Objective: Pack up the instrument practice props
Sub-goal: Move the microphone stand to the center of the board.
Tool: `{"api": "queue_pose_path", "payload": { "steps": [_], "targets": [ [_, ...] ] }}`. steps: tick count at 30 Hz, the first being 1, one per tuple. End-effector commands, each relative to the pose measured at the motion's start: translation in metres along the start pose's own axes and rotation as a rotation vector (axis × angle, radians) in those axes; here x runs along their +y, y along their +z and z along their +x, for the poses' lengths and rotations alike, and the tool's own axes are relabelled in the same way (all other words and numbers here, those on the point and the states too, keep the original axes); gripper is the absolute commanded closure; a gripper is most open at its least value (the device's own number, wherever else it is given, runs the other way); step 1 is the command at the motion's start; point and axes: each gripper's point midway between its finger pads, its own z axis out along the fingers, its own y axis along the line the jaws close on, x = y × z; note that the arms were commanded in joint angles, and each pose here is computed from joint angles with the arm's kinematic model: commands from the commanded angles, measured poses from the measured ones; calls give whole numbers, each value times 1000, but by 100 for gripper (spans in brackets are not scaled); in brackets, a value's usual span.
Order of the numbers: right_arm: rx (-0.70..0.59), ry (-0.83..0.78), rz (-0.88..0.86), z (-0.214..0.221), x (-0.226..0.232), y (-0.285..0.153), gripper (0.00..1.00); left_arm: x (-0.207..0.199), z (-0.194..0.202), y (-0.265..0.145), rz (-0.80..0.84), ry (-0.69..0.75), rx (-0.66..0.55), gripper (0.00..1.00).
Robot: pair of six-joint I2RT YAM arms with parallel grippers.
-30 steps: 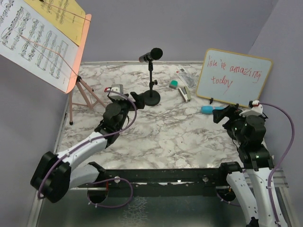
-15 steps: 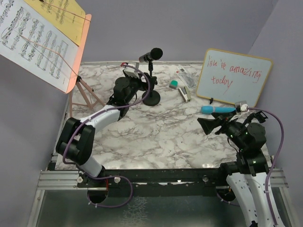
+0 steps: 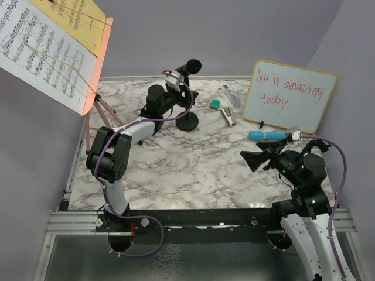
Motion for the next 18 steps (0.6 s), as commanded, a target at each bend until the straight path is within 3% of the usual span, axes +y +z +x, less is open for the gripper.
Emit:
{"api": "queue_pose_path", "payload": {
  "steps": [1,6,11,18],
  "targets": [
    [-16,-30,-25,-2,4,-1,1,-9,-12,7,111,81,-36,40],
    [-16,-29,-26,-1,4,0,1,-13,-16,4,134,115,-45,68],
    [7,1,-52,9,4,6,1,-17,-20,-7,138,141,-50,85],
    [54,75,-73,22,4,13,0,-29,-30,-38,133,151,-60,100]
  ]
}}
